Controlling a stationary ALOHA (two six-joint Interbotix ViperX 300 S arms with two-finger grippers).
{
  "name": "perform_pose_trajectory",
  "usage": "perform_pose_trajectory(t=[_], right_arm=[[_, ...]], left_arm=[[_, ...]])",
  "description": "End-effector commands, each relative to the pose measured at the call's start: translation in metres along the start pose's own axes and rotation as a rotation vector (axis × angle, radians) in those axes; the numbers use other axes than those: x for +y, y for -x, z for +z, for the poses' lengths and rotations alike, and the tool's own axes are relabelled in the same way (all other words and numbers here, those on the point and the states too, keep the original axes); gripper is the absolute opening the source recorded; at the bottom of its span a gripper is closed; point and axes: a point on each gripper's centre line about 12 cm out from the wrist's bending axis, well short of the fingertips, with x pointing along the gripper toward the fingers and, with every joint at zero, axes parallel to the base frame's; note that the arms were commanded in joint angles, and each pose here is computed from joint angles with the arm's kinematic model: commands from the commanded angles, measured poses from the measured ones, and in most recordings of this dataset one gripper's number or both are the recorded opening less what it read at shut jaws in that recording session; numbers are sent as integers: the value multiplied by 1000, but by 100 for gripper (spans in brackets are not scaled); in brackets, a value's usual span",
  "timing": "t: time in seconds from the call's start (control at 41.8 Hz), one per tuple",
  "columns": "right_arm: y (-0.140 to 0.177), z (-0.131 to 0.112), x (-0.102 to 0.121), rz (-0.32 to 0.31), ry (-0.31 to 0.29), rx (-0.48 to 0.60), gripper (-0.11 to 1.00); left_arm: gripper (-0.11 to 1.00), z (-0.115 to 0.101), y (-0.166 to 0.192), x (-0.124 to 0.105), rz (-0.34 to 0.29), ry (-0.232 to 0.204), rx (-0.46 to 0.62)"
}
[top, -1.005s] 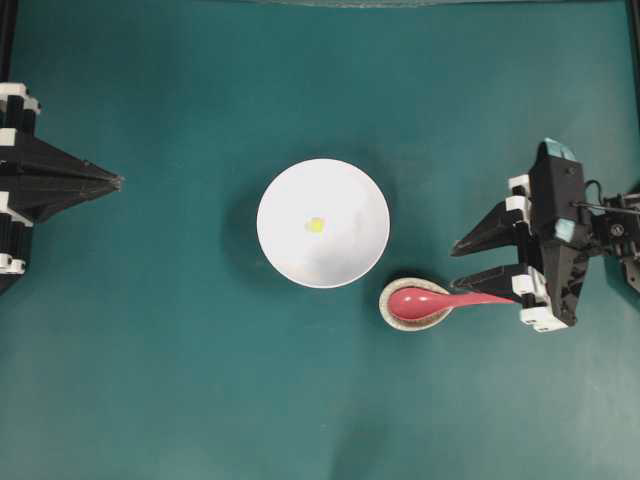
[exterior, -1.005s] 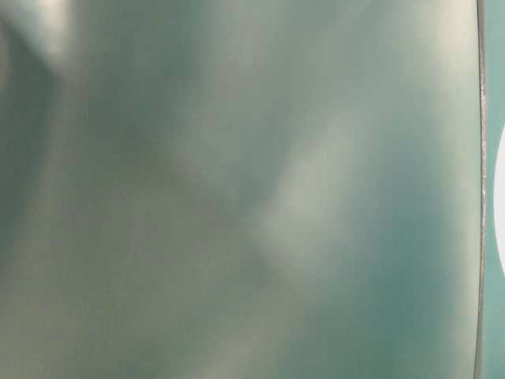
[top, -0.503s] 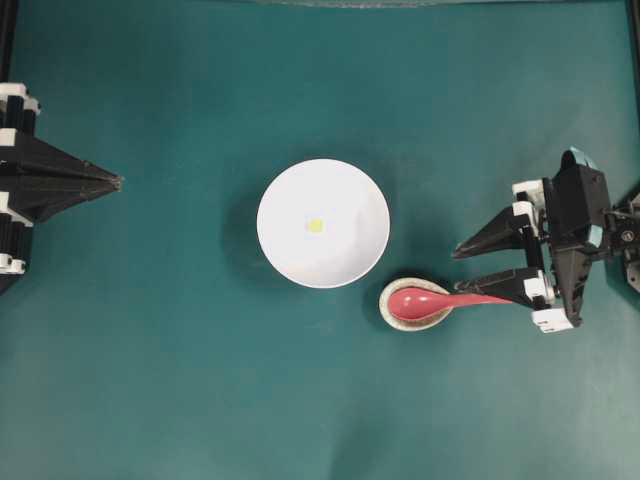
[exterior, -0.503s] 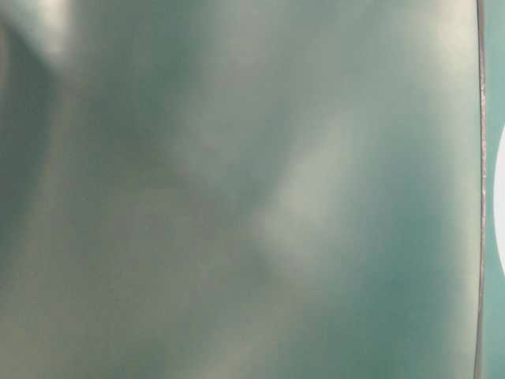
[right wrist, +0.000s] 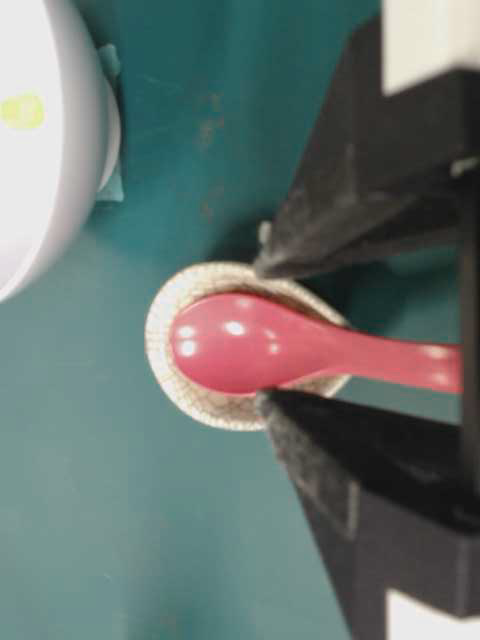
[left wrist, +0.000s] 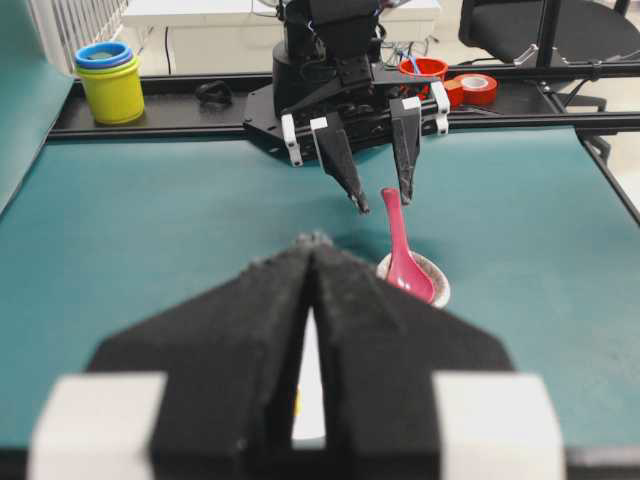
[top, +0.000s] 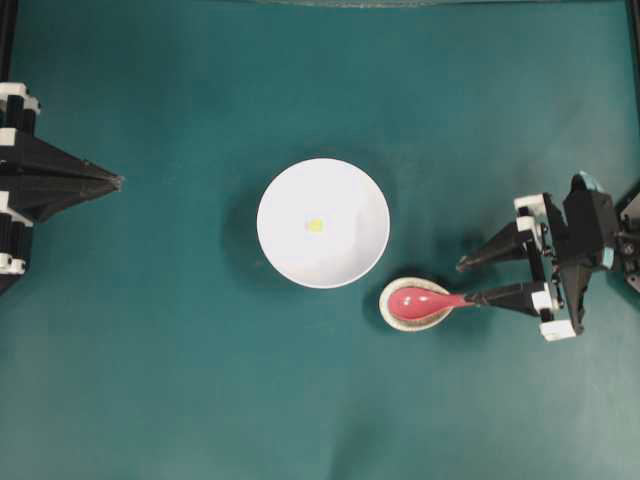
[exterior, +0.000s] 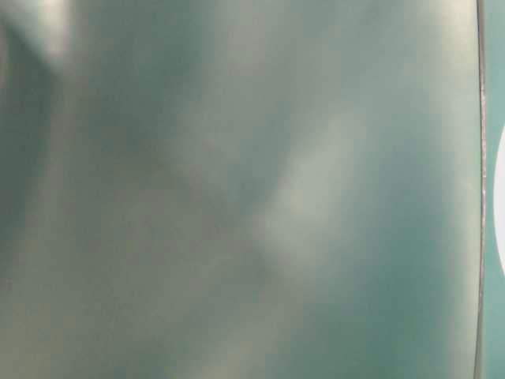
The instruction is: Scoop the yellow hexagonal prism block from the bowl with a spoon using the right arm.
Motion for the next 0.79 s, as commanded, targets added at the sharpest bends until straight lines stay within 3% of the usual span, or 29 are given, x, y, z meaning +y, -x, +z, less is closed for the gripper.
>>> perform_pose_trajectory(t=[0.0, 0.287, 0.766], right_arm=[[-1, 0, 3, 10, 1, -29, 53], [-2, -15, 11, 17, 11, -30, 53], [-7, -35, 13, -34, 45, 11, 53]], left_arm=[[0, 3, -2, 1, 6, 5, -4], [0, 1, -2, 12, 63, 33, 1], [0, 2, -2, 12, 63, 37, -4]])
